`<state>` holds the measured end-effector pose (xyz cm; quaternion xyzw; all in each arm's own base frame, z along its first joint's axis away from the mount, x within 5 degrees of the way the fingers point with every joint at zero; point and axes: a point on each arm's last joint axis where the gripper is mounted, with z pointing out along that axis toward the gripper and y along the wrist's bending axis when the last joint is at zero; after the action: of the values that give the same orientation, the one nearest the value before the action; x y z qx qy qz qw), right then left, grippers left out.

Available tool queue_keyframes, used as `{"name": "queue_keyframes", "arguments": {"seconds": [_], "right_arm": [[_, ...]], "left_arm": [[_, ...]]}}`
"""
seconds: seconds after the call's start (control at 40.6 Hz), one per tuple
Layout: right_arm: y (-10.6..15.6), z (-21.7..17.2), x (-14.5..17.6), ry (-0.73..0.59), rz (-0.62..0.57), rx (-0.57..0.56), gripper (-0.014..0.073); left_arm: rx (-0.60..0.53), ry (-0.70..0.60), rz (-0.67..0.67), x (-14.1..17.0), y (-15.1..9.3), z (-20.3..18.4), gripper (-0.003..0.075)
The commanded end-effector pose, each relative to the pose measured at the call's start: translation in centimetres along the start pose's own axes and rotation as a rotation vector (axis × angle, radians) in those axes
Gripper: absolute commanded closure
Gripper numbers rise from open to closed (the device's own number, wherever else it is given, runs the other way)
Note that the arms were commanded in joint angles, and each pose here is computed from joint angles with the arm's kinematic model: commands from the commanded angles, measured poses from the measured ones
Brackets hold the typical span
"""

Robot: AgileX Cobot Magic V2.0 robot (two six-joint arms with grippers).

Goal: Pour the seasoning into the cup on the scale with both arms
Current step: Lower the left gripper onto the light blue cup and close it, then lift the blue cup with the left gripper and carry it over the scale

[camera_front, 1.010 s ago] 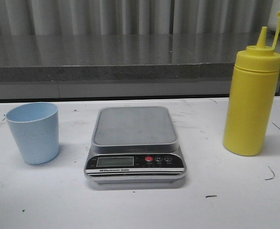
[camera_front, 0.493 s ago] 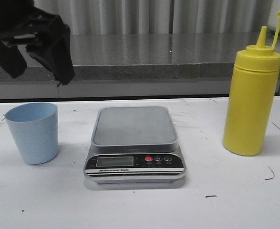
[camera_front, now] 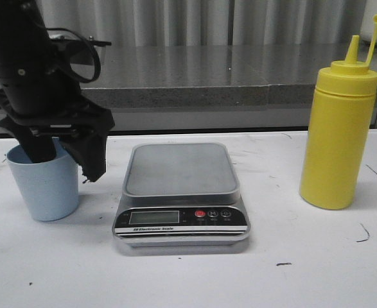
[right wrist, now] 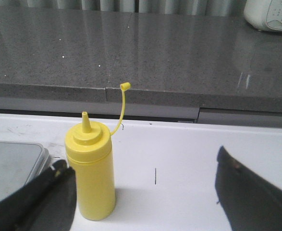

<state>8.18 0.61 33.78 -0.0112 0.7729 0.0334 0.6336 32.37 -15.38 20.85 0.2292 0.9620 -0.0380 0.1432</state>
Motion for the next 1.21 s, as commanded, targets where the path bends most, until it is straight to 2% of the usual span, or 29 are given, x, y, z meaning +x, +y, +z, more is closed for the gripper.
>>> {"name": "queue_keyframes", "arguments": {"seconds": [0.0,0.099,0.271,0.345,0.542,0.665,0.788,0.936,1.182], "right_arm": [[0.0,-0.2,-1.8,-0.104,-0.007,0.009,-0.0011],[0.0,-0.2,-1.8,-0.104,-0.007,0.009,-0.0011],[0.0,-0.2,-1.7,-0.103,-0.007,0.009,-0.0011],[0.0,-0.2,-1.7,-0.103,-0.007,0.009,-0.0011],[0.0,-0.2,-1.7,-0.103,-0.007,0.009,-0.0011],[0.0,-0.2,-1.7,-0.103,-0.007,0.009,-0.0011],[0.0,-0.2,-1.7,-0.103,-0.007,0.009,-0.0011],[0.0,-0.2,-1.7,-0.103,-0.007,0.009,-0.0011],[0.0,-0.2,-1.7,-0.103,-0.007,0.009,-0.0011]], "left_arm": [[0.002,-0.094,0.001,-1.1,-0.3,-1.9,0.0260],[0.000,-0.094,0.003,-1.1,-0.2,-1.9,0.0383],[-0.003,-0.078,0.006,-0.9,-0.2,-1.9,0.0664],[-0.003,-0.076,0.011,-0.9,-0.2,-1.9,0.0739],[-0.015,-0.032,0.024,-0.9,-0.1,-2.5,0.0740],[-0.013,0.015,0.024,-1.8,-0.1,-4.7,0.0740],[-0.011,-0.033,0.036,-3.6,-0.6,-7.6,0.0740],[0.006,-0.129,0.086,-5.6,-2.7,-10.1,0.0740],[0.046,-0.113,0.197,-8.1,-7.6,-9.6,0.0740]]}}
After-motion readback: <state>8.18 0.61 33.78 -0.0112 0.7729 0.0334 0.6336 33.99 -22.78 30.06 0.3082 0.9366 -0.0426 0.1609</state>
